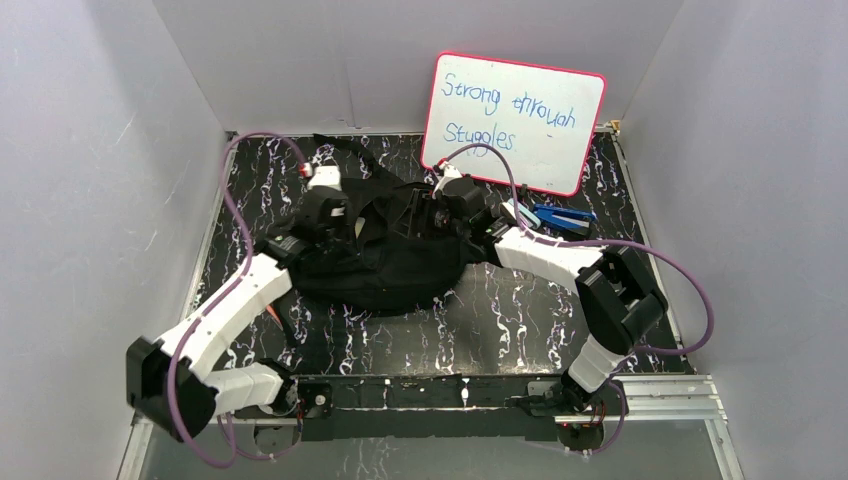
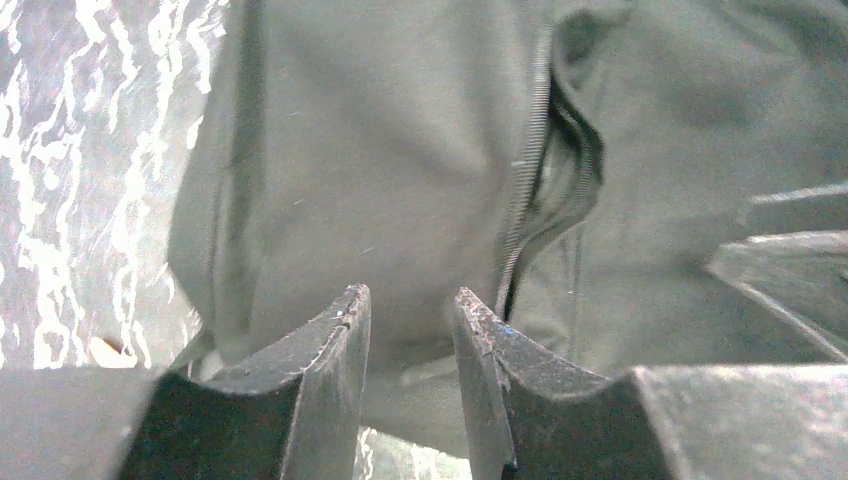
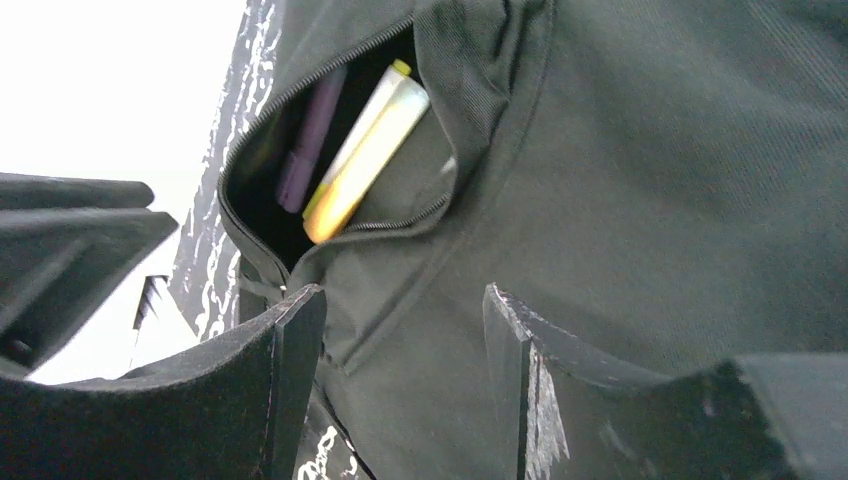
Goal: Pack the student bag
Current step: Pick up the stationery from the center of the board.
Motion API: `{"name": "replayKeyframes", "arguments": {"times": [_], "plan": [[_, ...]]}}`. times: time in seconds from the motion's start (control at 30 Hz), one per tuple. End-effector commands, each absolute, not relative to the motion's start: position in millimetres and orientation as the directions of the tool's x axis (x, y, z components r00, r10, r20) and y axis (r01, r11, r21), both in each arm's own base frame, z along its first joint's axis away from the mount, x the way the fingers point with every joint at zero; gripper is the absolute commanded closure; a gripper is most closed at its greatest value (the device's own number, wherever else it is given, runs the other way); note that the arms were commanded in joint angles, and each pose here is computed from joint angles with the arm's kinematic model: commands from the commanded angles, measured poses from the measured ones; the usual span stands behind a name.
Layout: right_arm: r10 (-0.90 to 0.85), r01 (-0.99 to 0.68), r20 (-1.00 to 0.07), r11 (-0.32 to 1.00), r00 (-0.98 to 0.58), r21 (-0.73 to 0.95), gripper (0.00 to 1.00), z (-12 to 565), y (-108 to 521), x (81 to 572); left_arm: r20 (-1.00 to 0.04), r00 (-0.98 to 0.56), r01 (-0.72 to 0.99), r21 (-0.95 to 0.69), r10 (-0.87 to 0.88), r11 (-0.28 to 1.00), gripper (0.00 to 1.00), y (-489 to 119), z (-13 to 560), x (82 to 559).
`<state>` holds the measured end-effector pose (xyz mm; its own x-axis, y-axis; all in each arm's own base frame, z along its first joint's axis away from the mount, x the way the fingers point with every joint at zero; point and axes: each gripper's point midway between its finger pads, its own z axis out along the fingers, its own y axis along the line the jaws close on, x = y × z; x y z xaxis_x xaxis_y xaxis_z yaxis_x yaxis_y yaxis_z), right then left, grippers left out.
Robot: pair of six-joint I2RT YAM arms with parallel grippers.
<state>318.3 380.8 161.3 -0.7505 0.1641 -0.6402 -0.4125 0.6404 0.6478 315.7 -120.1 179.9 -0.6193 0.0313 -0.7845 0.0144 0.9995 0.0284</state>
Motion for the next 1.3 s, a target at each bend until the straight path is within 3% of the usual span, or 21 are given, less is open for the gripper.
{"name": "replayKeyframes", "arguments": {"times": [0.0, 0.2, 0.47, 0.67, 1.27], "plan": [[0.205, -0.454, -0.724, 0.659, -0.659, 0.599, 0.32, 182, 365, 323, -0.785, -0.585, -0.239, -0.072, -0.202, 0.968, 0.65, -59, 188, 295], [0.193, -0.458, -0.723, 0.660, -0.663, 0.596, 0.32, 174, 358, 316, -0.687, -0.543, -0.602, -0.084, -0.483, 0.794, 0.56, 31, 158, 258], [0.160, -0.463, -0.694, 0.638, -0.702, 0.616, 0.32, 159, 363, 309, -0.520, -0.463, -0.809, -0.082, -0.717, 0.582, 0.54, 73, 111, 229], [0.139, -0.454, -0.668, 0.632, -0.731, 0.628, 0.32, 150, 364, 305, -0.481, -0.382, -0.867, -0.111, -0.789, 0.487, 0.52, 77, 101, 217], [0.184, -0.425, -0.665, 0.641, -0.724, 0.639, 0.32, 158, 356, 303, -0.298, -0.409, -0.877, -0.134, -0.863, 0.462, 0.52, 56, 39, 212]]}}
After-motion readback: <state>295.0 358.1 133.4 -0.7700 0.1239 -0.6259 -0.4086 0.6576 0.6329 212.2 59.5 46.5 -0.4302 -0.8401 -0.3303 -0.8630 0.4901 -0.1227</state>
